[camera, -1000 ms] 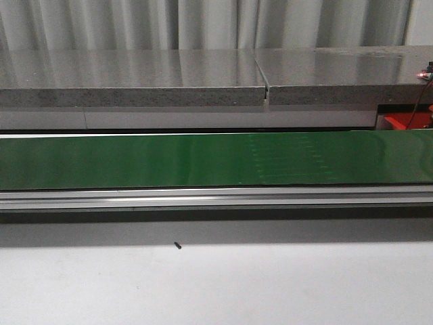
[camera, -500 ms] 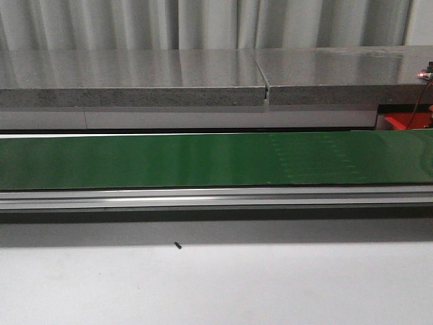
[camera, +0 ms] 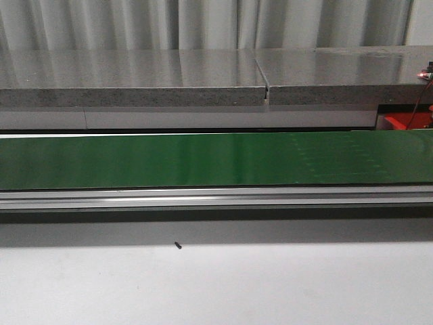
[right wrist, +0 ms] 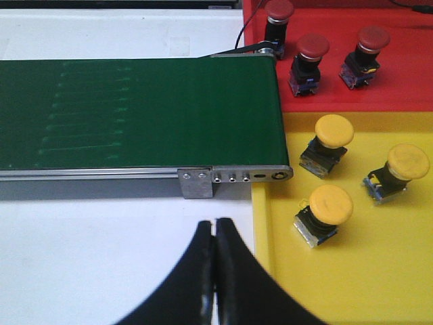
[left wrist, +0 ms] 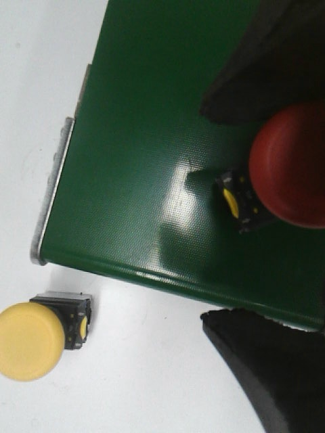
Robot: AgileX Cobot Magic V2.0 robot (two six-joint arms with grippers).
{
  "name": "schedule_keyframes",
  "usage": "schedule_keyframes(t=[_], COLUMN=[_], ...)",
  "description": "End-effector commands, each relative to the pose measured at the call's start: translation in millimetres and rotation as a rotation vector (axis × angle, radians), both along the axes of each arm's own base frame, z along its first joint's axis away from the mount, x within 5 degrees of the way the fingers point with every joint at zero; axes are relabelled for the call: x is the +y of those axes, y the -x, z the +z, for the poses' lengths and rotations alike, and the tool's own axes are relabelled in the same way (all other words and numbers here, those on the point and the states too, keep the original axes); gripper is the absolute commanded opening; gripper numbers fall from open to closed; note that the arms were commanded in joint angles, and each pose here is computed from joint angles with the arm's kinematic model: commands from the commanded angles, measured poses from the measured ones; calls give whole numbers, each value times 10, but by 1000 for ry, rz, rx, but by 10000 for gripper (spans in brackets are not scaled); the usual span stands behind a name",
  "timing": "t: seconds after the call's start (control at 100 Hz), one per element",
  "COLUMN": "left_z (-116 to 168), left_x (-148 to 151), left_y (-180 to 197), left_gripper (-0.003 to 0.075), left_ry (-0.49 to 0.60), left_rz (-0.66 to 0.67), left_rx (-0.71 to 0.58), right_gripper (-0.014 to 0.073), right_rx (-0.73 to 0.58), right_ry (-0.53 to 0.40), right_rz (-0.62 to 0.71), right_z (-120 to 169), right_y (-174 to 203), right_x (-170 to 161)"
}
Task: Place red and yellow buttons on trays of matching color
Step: 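Carry the red button onto the belt start and open the left gripper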
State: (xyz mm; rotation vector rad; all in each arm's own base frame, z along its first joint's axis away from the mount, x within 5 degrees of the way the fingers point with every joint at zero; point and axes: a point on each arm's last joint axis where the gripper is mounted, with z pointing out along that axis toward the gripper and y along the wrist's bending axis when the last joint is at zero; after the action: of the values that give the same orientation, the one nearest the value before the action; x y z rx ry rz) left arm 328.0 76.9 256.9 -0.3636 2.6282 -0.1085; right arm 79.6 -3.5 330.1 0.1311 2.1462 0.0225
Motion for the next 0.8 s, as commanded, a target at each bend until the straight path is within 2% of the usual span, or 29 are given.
schedule_keyframes(t=[0.0, 0.3, 0.43, 0.64, 0.79], left_z=[359, 861, 933, 718, 463], left_x=[-32, -105, -15, 305, 493], left_y=[43, 234, 254, 167, 31], left_gripper=[566, 566, 566, 566, 566], left_ry=[-22, -25, -41, -7, 66], left_rz=[9, 36, 83, 219, 309], left_rx=[-141, -350, -408, -365, -315], right_gripper=[-67, -67, -67, -67, -67], right_rx=[-76, -76, -76, -76, -76], right_ry=[14, 14, 14, 14, 14], right_rz=[-4, -4, -4, -4, -4], right_z=[111, 111, 111, 111, 111], right_y=[-24, -24, -24, -24, -24], right_x=[-9, -9, -9, -9, -9])
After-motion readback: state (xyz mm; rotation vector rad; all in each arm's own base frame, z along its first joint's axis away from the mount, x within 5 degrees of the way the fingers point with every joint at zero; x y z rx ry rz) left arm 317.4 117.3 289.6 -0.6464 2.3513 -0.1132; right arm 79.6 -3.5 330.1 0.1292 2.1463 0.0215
